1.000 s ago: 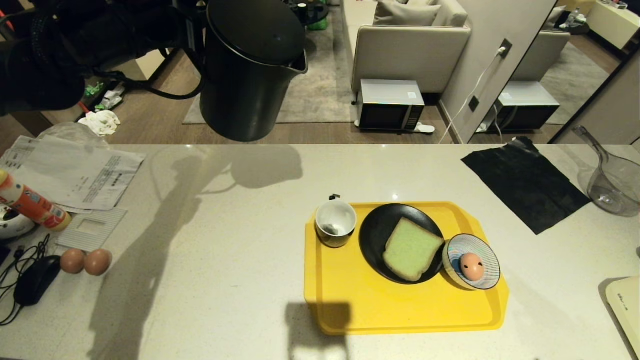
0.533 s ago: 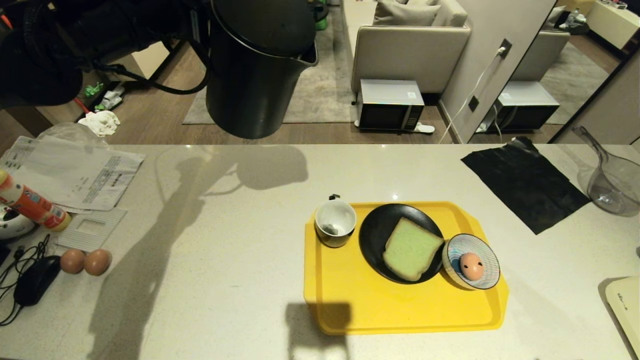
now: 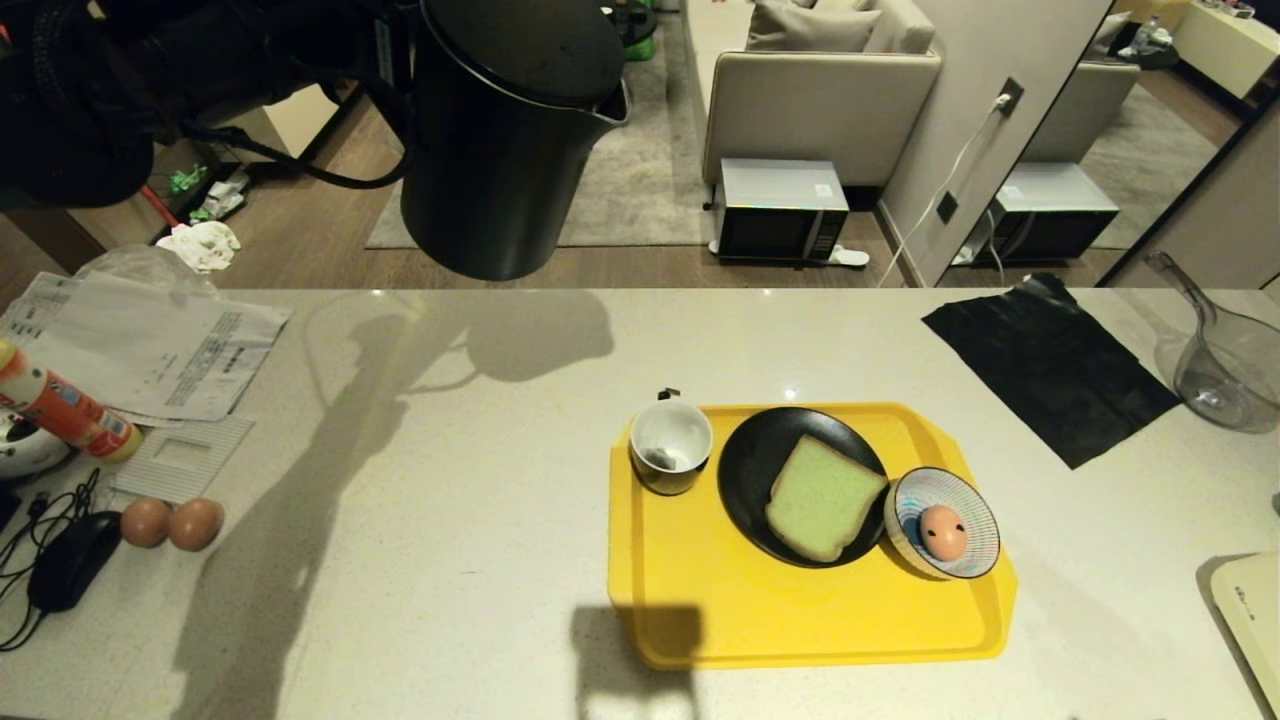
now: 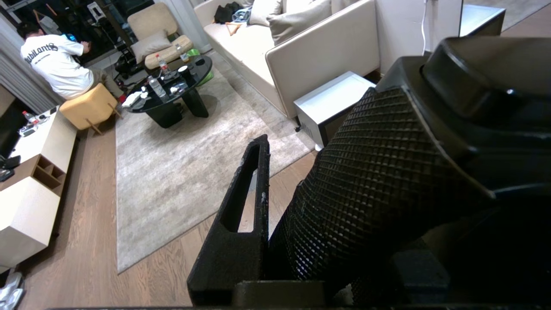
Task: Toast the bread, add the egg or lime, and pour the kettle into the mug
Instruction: Pour water into a cup
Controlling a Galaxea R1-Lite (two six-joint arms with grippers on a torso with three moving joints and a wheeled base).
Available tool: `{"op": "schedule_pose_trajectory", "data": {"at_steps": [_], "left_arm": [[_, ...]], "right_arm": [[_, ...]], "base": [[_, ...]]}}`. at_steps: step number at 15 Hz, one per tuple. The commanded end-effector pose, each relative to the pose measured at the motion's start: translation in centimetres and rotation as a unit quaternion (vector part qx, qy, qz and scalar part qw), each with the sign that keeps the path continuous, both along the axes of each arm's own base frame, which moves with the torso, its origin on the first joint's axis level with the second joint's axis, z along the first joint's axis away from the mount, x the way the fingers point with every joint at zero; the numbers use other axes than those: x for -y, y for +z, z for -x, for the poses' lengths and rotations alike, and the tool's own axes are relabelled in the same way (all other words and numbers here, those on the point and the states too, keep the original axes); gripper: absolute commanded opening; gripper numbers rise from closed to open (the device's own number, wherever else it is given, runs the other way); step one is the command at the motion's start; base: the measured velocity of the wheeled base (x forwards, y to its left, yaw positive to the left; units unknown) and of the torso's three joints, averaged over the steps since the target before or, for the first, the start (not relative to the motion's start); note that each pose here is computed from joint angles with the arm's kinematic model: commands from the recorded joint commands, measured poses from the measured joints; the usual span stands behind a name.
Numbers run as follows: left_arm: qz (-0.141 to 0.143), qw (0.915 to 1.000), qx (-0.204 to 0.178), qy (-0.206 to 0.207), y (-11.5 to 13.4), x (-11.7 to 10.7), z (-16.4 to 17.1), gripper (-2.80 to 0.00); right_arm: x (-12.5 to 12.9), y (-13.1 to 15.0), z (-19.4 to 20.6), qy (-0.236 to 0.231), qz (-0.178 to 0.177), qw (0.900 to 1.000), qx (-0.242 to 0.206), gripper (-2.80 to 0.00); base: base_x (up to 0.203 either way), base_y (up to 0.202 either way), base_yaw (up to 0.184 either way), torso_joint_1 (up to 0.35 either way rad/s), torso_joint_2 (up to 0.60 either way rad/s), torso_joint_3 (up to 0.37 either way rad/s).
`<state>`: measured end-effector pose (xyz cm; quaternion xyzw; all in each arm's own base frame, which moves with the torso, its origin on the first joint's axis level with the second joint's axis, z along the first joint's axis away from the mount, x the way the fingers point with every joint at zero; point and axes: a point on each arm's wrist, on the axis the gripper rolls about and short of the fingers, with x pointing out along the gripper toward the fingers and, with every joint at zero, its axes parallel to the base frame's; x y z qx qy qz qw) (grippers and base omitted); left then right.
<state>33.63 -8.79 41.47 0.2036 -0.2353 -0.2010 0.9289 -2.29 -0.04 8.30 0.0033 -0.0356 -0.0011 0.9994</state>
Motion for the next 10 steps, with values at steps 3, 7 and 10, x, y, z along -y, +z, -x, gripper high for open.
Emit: {"op": "schedule_pose_trajectory", "data": {"at_steps": [3,7,10], "left_arm": [[-0.004,1.0000,-0.001,-0.006,-0.1,0.5,0.1,-2.80],[-0.002,1.0000,-0.004,-0.003,-0.2,1.0,0.1,-2.80],[-0.019,0.9998,-0.003,0.003,-0.6,1.1,0.0,-2.80]], "right_arm": [[0.0,-0.7,-0.2,0.000,0.000,1.000,-0.013,-2.80],[0.0,-0.8,-0.2,0.000,0.000,1.000,-0.013,-2.80],[0.0,-0.7,-0.2,0.000,0.000,1.000,-0.013,-2.80]], "base": [[0.000,0.000,0.000,0.000,0.00,0.000],[0.000,0.000,0.000,0.002,0.00,-0.081],[0.000,0.000,0.000,0.000,0.00,-0.179]]}}
